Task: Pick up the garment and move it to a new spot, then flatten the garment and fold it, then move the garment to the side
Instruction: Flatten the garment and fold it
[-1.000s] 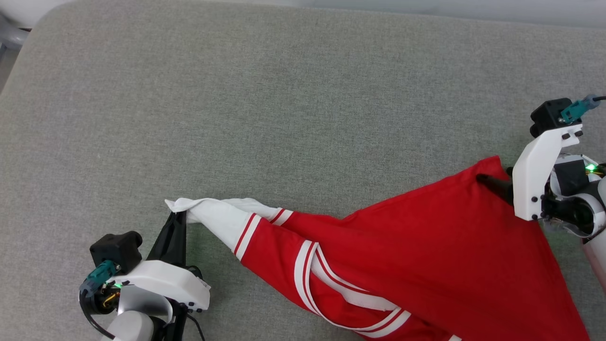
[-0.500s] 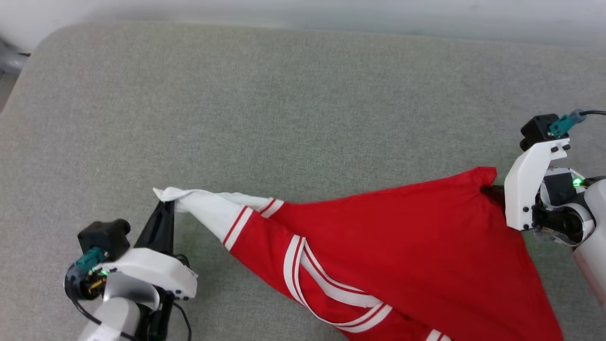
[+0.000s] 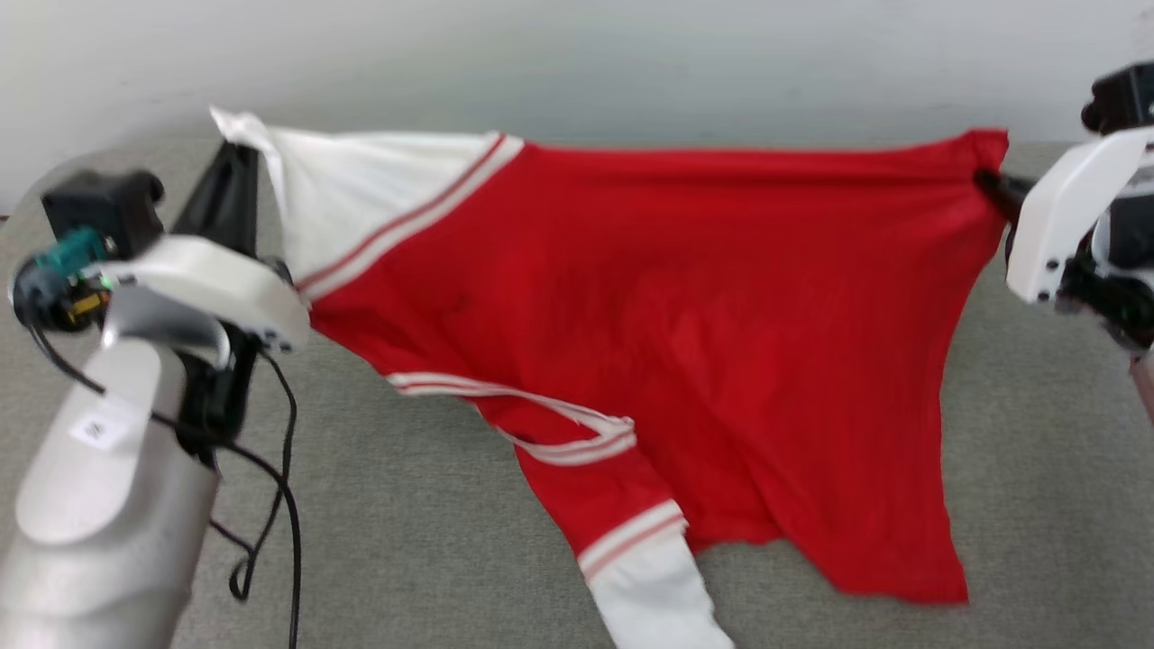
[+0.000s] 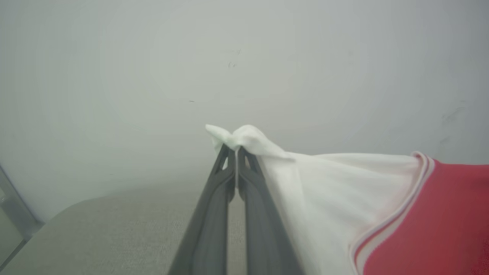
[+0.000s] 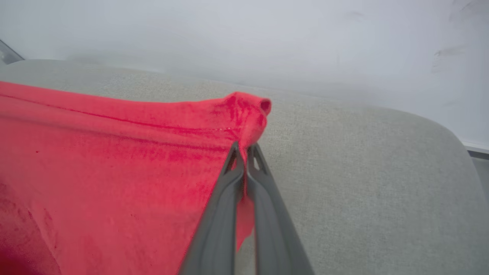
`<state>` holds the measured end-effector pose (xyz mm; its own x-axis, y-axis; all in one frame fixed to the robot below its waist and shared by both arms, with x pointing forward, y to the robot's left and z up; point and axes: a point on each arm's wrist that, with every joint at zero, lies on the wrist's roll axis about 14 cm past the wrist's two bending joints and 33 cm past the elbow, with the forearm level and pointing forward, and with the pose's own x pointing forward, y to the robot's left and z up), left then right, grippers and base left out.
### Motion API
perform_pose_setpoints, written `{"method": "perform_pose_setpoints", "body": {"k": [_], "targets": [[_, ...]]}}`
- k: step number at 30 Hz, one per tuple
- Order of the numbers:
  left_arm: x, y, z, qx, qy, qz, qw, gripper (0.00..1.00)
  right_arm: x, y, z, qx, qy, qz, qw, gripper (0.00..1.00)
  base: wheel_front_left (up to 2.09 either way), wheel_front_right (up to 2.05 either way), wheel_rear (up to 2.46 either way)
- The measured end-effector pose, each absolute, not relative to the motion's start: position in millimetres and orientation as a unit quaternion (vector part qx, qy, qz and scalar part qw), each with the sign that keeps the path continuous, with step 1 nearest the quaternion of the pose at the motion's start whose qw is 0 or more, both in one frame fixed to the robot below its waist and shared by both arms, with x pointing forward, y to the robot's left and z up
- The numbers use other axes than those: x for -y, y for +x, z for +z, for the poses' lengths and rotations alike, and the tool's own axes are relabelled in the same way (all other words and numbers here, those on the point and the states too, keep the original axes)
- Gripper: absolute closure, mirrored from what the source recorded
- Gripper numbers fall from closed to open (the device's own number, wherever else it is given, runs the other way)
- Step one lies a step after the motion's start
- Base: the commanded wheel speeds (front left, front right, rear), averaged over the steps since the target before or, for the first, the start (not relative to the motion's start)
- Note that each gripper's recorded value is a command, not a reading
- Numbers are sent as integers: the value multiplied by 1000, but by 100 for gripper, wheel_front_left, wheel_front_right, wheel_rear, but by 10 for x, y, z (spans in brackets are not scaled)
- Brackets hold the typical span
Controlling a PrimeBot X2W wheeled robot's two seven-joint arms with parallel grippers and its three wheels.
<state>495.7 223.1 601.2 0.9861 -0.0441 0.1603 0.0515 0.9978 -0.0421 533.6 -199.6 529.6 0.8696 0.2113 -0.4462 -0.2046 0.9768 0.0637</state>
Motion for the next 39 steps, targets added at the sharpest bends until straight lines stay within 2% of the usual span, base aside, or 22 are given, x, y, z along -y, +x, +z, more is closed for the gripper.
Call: {"method": "perform_pose_setpoints", "body": {"k": [8,12,13,19,26,33,39], "targets": [[-2115,5514,6769,137,5,-41,990,100,2146,5611,6135,-117,21,80,990,100,0,0,0],[-2111,5805,7152,169,12,-35,985,100,2149,5835,6547,-58,20,76,995,100,0,0,0],[-2105,6012,7396,189,23,-31,981,100,2194,6009,6825,-19,23,67,997,100,0,0,0],[-2116,6387,7736,226,31,-20,973,100,2144,6363,7250,50,20,64,997,100,0,0,0],[-2226,6776,7555,212,34,-6,977,100,2018,6750,7178,56,0,68,996,100,0,0,0],[-2324,7127,6837,143,17,1,990,100,1864,7094,6558,7,3,78,997,100,0,0,0],[-2370,7214,6182,91,-11,3,996,100,1737,7237,6034,-33,1,91,995,100,0,0,0]]}}
